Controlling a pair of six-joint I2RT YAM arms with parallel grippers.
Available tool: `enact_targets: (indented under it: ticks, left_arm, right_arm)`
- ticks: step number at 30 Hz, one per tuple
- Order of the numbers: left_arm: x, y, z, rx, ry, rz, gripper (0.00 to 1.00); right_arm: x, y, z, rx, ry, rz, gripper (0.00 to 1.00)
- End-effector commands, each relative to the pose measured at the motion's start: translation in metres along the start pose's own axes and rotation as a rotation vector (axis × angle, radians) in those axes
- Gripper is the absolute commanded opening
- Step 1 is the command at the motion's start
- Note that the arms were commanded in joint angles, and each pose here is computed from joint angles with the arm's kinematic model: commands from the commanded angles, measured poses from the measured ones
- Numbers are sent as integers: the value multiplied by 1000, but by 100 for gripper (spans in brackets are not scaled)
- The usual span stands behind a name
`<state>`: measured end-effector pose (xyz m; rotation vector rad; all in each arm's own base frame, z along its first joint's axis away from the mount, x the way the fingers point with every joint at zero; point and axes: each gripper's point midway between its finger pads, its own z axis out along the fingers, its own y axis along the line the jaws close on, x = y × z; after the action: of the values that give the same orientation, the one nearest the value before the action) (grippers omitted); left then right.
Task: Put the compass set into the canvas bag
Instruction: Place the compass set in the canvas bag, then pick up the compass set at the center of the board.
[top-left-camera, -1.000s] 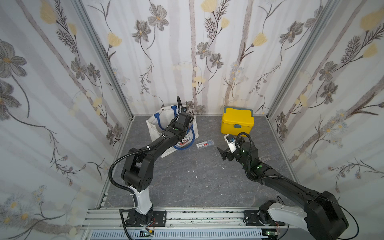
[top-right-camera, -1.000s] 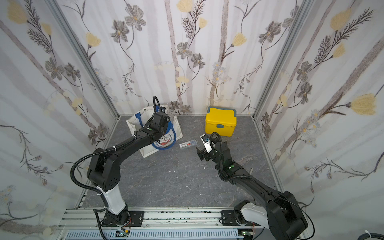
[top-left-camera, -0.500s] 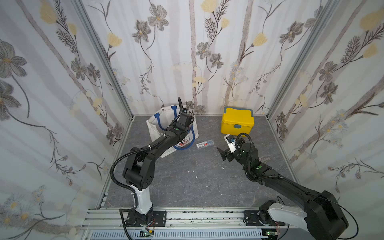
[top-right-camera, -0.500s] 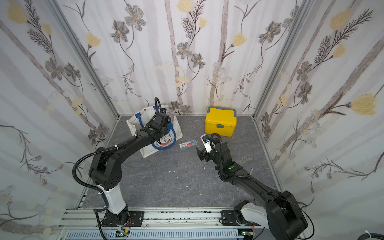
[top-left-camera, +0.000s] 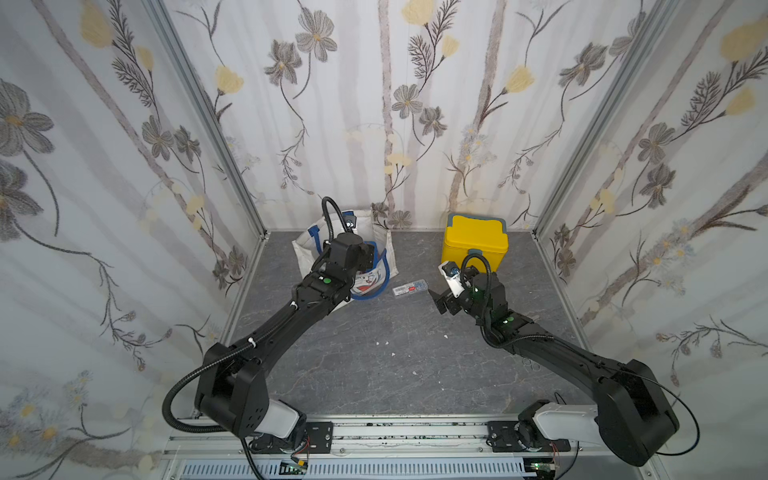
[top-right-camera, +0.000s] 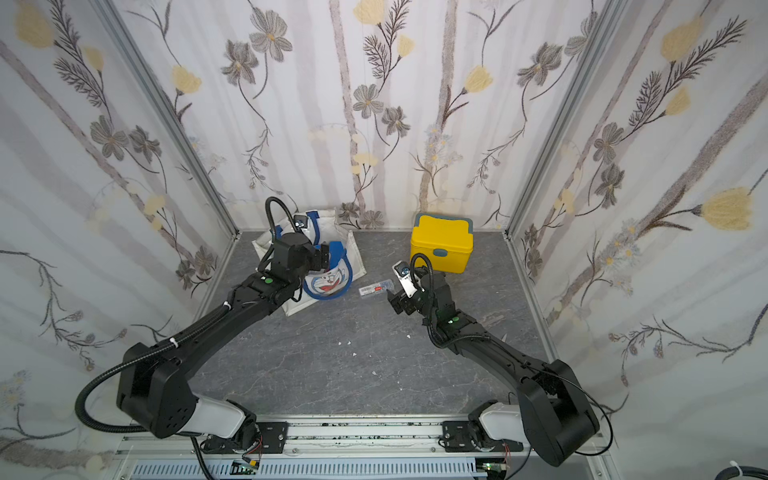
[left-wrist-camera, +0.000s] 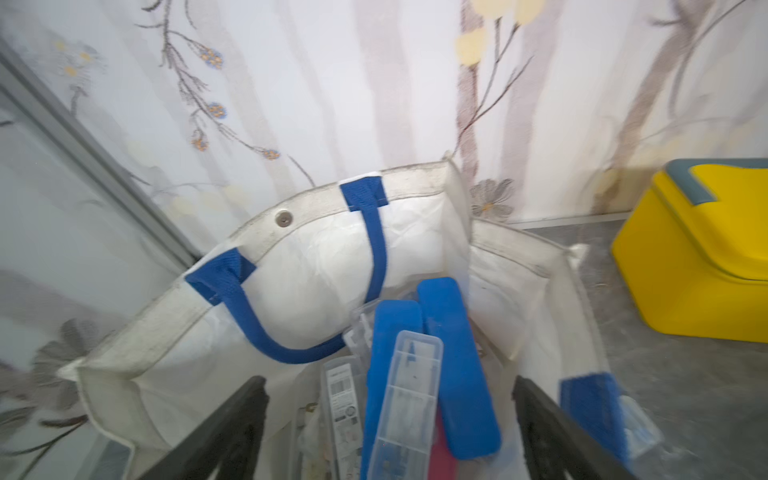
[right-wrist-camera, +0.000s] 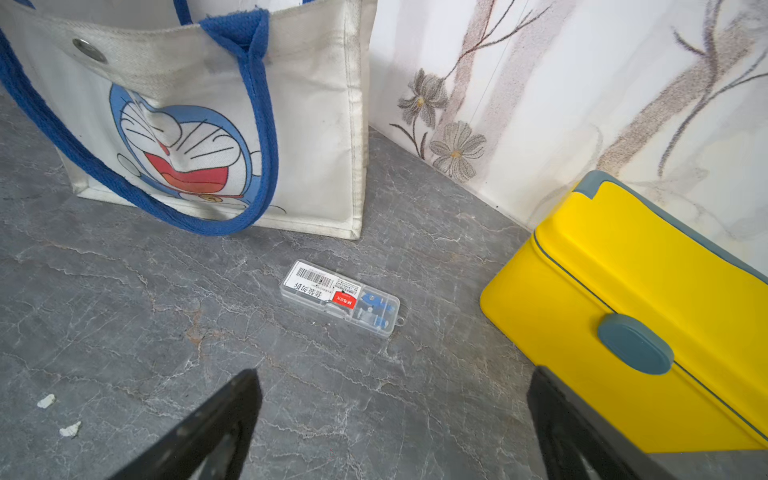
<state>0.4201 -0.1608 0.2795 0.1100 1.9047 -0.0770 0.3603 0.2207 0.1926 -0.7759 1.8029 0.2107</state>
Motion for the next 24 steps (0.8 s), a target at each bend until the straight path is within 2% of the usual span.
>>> enact_targets:
  ticks: [1, 4, 7, 11, 19, 24]
  left_arm:
    - [-27, -40, -30, 297, -148, -137, 100]
    - [-32, -59, -60, 479, -214, -199, 100]
    - [-31, -69, -77, 579, -227, -238, 100]
    - [-28, -71, -83, 608, -218, -265, 100]
    - [-20, -68, -88, 622, -236, -326, 100]
    - [-13, -68, -82, 611, -216, -337, 100]
  right_arm:
    - [-4, 11, 13, -74, 17, -29, 100]
    - [0, 21, 27, -135, 44, -34, 99]
    - [6, 27, 41, -177, 69, -49, 100]
    - [12, 28, 55, -184, 92, -100, 99]
    - [48, 44, 79, -308, 204, -329, 100]
    - [65, 46, 96, -421, 296, -344, 100]
